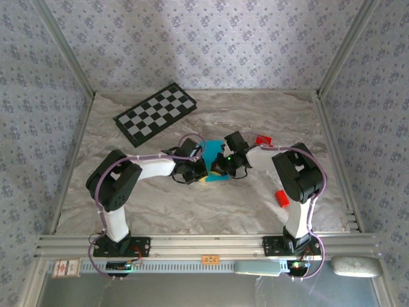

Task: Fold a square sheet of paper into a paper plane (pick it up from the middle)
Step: Fold the triangle a second time at the center of the table.

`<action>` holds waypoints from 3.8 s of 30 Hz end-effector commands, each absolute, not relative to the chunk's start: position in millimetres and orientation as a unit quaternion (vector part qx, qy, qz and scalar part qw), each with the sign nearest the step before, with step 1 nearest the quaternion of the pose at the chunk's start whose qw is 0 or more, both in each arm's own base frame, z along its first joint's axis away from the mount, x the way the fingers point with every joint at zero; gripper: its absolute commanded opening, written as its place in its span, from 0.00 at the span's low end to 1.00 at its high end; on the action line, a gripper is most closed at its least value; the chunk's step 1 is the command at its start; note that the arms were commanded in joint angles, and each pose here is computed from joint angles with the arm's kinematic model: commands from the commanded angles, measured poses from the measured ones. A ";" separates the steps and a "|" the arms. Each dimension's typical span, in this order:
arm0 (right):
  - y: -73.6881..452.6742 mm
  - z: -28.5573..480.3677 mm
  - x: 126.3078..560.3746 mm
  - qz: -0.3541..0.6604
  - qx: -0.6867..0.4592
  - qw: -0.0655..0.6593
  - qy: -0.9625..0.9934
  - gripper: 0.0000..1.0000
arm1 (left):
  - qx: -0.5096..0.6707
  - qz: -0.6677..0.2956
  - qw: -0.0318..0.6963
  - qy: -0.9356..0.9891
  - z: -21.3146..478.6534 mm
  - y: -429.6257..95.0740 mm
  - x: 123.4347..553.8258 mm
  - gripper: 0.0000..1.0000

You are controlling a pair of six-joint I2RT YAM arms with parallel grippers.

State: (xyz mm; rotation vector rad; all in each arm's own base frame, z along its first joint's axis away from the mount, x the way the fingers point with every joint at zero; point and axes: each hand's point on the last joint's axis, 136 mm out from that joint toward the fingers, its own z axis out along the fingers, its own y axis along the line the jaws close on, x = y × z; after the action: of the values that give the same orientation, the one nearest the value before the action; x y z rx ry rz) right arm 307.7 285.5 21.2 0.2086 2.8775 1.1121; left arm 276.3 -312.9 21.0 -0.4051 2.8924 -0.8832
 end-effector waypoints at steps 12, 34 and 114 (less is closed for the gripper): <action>268.0 -11.6 291.5 0.304 0.084 -0.008 0.949 0.00 | -0.100 -0.323 0.035 0.940 20.9 -323.9 267.9 0.04; 222.8 -6.0 373.4 0.320 0.069 0.066 0.943 0.01 | -0.163 -0.197 -0.062 0.965 -42.0 -270.7 220.8 0.00; 253.7 68.4 350.3 0.335 0.014 0.105 0.936 0.11 | -0.025 -0.323 0.104 0.940 82.7 -304.0 270.0 0.24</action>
State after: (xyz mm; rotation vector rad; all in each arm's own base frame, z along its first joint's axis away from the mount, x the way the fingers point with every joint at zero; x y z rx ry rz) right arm 339.7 247.8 29.0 0.0522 2.8621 0.9647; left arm 245.2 -301.7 55.4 -0.0299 2.9144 -0.9096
